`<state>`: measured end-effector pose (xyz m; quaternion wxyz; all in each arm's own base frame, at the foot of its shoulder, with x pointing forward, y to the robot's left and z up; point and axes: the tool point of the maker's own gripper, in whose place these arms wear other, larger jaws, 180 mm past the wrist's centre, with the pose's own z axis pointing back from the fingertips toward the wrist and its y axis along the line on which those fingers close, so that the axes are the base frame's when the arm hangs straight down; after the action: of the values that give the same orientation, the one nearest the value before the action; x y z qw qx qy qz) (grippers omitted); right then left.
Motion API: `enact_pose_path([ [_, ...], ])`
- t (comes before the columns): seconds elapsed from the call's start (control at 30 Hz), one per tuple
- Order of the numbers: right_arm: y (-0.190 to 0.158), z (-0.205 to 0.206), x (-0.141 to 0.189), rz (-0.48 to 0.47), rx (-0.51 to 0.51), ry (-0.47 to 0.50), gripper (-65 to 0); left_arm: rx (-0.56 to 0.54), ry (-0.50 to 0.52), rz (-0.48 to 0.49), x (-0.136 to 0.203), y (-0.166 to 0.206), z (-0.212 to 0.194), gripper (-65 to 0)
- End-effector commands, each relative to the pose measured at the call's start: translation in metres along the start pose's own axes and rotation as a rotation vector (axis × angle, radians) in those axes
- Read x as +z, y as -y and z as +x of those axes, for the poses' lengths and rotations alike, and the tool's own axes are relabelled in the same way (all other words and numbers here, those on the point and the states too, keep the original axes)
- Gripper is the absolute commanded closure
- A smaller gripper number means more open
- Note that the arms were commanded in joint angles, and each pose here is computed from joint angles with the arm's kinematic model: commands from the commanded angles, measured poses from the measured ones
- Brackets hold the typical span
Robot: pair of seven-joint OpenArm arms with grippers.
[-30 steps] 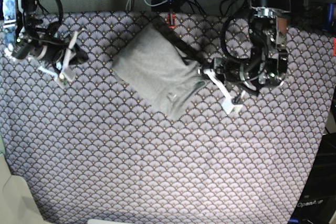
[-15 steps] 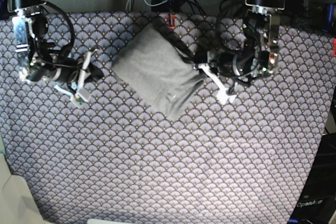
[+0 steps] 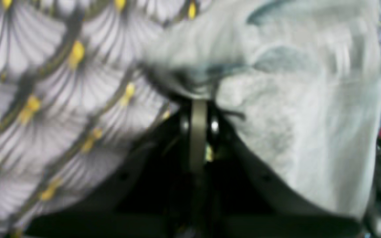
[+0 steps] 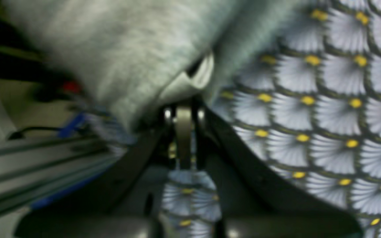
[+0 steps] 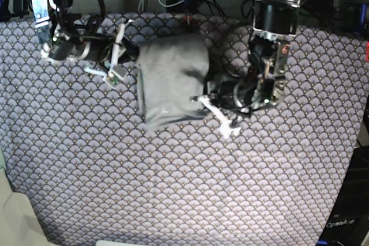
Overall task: Fold the T-shirt properly
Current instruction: 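Open the left gripper and release the folded shirt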
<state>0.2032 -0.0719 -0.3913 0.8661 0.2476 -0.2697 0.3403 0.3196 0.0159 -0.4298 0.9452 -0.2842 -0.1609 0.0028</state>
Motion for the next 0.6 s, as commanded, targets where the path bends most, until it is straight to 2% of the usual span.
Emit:
enact_pose_path([
  [0.0, -0.003, 0.017, 0.006, 0.007, 0.024, 0.06, 0.0, -0.027, 0.053, -0.046, 0.006, 0.018, 0.024, 0.0],
  [0.13, -0.014, 0.017, 0.008, 0.019, 0.029, 0.07, 0.0, -0.051, 0.094, -0.072, 0.011, 0.035, 0.047, 0.0],
  [0.33, -0.002, -0.002, 0.005, 0.011, -0.004, 0.018, 0.0, -0.063, 0.106, -0.072, 0.016, 0.036, 0.054, 0.0],
  [0.5, 0.035, -0.025, 0.011, -0.053, -0.078, -0.017, 0.0, -0.044, 0.069, -0.021, 0.027, -0.001, 0.043, 0.0],
  [0.57, 0.052, -0.034, 0.02, -0.093, -0.106, -0.028, 0.0, -0.021, 0.073, -0.009, 0.043, -0.02, 0.045, 0.0],
])
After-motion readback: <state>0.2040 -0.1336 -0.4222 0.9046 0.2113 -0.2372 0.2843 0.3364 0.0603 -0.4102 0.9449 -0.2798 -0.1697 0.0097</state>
